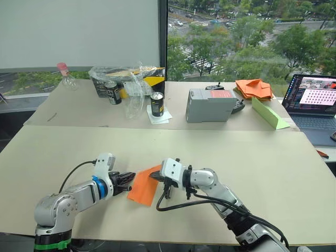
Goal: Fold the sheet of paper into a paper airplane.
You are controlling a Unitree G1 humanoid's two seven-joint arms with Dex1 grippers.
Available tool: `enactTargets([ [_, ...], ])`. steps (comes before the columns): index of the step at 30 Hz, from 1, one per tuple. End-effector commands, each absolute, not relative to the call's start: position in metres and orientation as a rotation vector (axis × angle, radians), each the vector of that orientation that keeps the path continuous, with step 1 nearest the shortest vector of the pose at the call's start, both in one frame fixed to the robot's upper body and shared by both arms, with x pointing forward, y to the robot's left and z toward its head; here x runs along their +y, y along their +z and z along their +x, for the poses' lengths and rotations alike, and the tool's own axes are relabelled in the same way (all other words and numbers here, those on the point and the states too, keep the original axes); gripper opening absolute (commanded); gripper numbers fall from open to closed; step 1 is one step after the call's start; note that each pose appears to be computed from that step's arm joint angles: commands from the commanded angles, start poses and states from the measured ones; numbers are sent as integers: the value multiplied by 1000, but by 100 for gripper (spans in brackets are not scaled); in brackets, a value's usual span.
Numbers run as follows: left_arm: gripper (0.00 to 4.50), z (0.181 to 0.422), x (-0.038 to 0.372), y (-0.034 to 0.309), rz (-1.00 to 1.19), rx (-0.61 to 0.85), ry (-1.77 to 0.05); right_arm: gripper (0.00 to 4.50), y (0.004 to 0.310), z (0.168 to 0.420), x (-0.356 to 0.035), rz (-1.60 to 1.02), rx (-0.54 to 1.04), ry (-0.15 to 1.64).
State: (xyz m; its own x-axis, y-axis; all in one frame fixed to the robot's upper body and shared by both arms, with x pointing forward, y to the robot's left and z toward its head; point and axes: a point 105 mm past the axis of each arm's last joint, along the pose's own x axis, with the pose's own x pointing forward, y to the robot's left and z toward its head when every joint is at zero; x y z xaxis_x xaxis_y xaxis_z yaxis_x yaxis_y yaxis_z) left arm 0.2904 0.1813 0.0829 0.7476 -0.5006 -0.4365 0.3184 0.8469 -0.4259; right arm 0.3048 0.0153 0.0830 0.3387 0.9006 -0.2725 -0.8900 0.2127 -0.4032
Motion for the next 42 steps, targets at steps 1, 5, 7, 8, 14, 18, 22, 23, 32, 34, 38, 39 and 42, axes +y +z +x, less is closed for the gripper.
enactTargets([
  [1,0,296,192,92,-336,539,-415,2,91,305,22,-576,-67,1252],
  [5,0,300,192,102,-353,505,-410,2,87,304,24,-592,-58,1257],
  [7,0,302,187,111,-375,478,-432,2,86,304,25,-595,-55,1256],
  [8,0,303,184,115,-384,468,-447,2,86,304,26,-599,-53,1255],
  [14,0,295,156,138,-417,425,-596,2,80,309,24,-637,-31,1219],
  [18,0,288,148,131,-384,473,-630,2,81,310,24,-632,-33,1212],
  [22,0,282,152,104,-307,567,-598,2,83,313,22,-628,-34,1194],
  [23,0,282,153,99,-300,583,-590,2,83,313,22,-627,-34,1190],
  [32,0,287,155,67,-260,651,-559,2,84,313,18,-619,-27,1172],
  [34,0,288,154,63,-256,659,-561,2,84,312,16,-619,-25,1170],
  [38,0,287,152,56,-255,673,-569,2,90,311,10,-594,-21,1159],
  [39,0,286,152,54,-255,677,-569,2,94,310,8,-567,-20,1157],
  [42,0,285,152,51,-257,686,-571,2,103,307,1,-510,-5,1154],
])
